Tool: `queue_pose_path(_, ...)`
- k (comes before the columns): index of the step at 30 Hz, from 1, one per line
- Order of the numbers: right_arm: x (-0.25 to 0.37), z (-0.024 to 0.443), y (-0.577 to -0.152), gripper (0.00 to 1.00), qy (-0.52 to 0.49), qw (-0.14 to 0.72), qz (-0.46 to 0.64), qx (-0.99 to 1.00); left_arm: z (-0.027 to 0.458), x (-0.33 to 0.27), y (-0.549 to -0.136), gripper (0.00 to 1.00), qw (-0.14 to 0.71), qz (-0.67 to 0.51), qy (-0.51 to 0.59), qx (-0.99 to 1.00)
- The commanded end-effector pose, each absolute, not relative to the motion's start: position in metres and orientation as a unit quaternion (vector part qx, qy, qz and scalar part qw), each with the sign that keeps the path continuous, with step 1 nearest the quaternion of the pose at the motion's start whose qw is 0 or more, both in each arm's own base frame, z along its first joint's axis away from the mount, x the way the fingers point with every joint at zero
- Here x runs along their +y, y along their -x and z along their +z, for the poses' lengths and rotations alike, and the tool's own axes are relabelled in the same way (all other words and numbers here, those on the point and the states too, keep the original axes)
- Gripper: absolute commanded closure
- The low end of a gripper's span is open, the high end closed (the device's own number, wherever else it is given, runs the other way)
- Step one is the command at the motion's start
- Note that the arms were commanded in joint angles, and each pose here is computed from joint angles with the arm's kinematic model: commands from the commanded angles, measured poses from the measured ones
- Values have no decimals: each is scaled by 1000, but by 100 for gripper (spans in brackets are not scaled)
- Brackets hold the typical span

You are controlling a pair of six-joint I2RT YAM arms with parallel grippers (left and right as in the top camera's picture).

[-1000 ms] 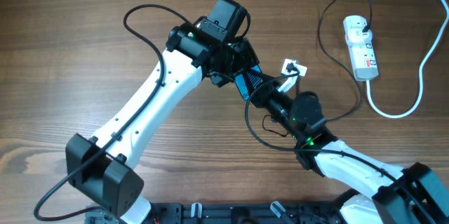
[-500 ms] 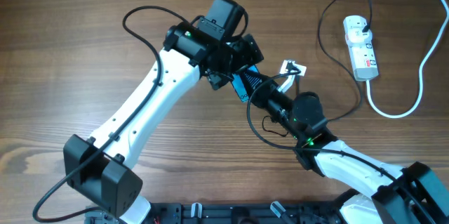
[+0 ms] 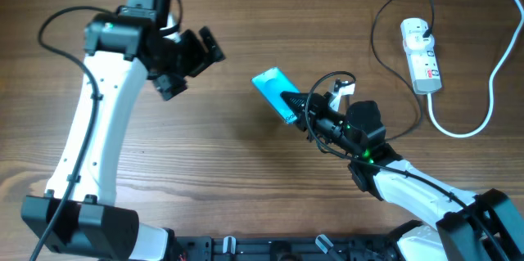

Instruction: Plug charger to phone and switch on socket

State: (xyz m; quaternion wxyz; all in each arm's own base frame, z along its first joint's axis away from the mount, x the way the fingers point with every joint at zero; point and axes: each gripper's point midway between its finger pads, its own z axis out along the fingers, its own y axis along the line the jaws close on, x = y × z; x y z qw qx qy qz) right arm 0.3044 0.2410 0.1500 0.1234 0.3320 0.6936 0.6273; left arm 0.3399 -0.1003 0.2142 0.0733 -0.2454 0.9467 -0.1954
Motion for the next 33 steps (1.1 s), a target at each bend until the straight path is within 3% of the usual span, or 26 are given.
queue_pose_path(1,261,167,-279,96,-370,-51,660,652,219,-83,-336,0,75,-193,236,949)
queue_pose_path(7,259,224,-285,96,-296,14,738,606,231,-107,-330,0,40,-273,228,934)
queue_pose_path(12,258,218,-289,96,-313,16,731,607,246,-132,-323,0,9,-346,209,914)
queue_pose_path(16,257,211,-293,96,-332,15,719,610,250,-149,-319,14,2,-362,186,913)
queue_pose_path(26,279,214,-306,96,-366,-64,657,656,251,-173,-320,17,20,-361,142,921)
queue_pose_path(33,283,239,-315,96,-352,-52,672,649,251,-173,-320,19,13,-362,158,919)
